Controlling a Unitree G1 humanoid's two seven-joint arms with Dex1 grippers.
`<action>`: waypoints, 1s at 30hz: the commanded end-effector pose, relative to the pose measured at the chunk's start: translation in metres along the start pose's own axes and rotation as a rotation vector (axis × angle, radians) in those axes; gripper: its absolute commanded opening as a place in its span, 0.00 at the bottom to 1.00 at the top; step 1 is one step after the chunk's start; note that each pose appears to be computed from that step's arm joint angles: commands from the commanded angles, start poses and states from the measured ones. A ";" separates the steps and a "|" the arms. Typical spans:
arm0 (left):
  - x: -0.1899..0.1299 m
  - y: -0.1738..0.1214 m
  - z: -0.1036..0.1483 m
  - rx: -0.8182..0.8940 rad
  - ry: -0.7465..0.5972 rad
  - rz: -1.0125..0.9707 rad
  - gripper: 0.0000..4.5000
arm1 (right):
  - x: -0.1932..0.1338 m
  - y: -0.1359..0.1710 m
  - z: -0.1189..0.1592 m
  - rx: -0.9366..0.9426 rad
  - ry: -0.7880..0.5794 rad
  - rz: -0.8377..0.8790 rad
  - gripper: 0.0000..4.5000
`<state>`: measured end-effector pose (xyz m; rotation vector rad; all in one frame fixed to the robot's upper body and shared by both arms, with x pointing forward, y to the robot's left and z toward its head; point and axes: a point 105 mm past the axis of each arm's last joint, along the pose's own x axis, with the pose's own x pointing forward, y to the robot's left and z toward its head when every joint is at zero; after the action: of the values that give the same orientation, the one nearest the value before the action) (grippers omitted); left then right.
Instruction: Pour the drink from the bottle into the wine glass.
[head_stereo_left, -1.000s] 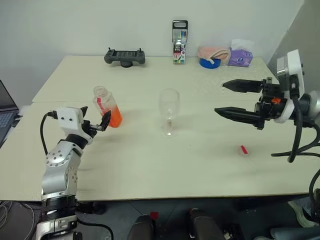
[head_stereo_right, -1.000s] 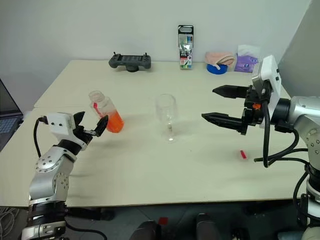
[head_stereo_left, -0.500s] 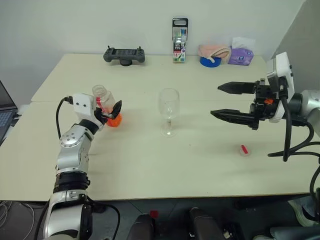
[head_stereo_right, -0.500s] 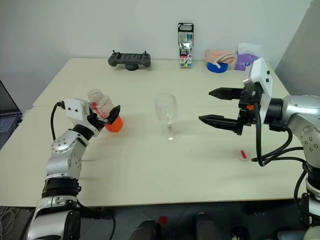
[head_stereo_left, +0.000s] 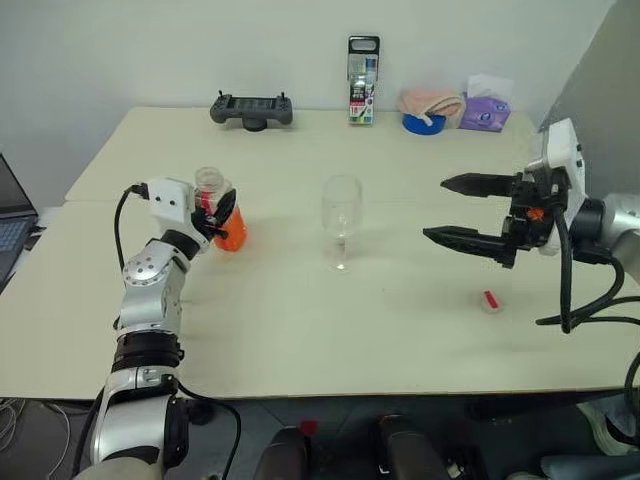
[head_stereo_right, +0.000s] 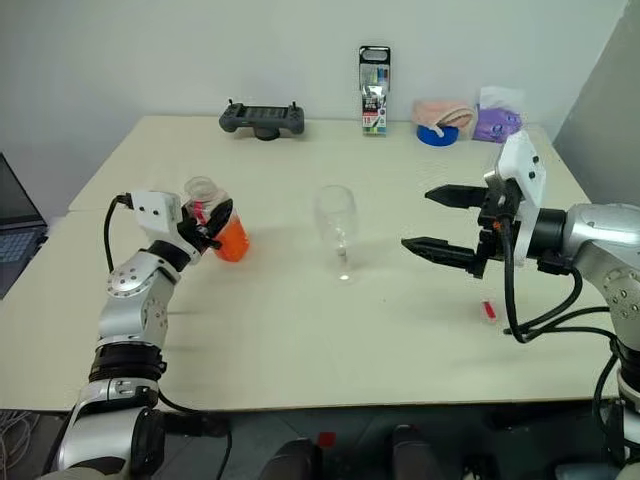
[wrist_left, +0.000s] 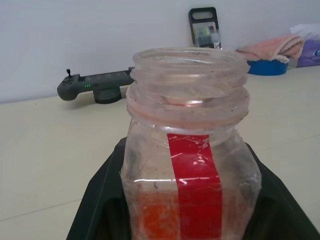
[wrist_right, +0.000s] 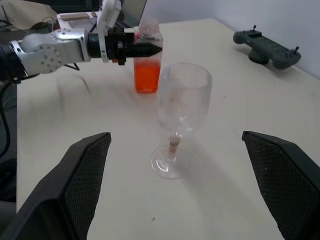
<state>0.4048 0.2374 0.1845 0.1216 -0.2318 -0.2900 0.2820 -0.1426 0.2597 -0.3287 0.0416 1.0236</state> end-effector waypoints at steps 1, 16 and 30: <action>0.019 -0.026 0.044 0.128 -0.116 -0.148 0.41 | -0.005 0.001 -0.003 -0.008 0.006 -0.115 1.00; 0.066 -0.113 0.093 0.640 -0.302 -0.534 0.41 | 0.008 0.035 -0.025 0.077 -0.121 -0.295 1.00; 0.072 -0.114 0.096 0.944 -0.369 -0.503 0.41 | 0.004 0.035 -0.019 0.057 -0.142 -0.320 1.00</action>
<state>0.4234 0.1032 0.2507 1.0453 -0.5936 -0.7255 0.2624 -0.1307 0.2211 -0.1783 -0.0517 0.7169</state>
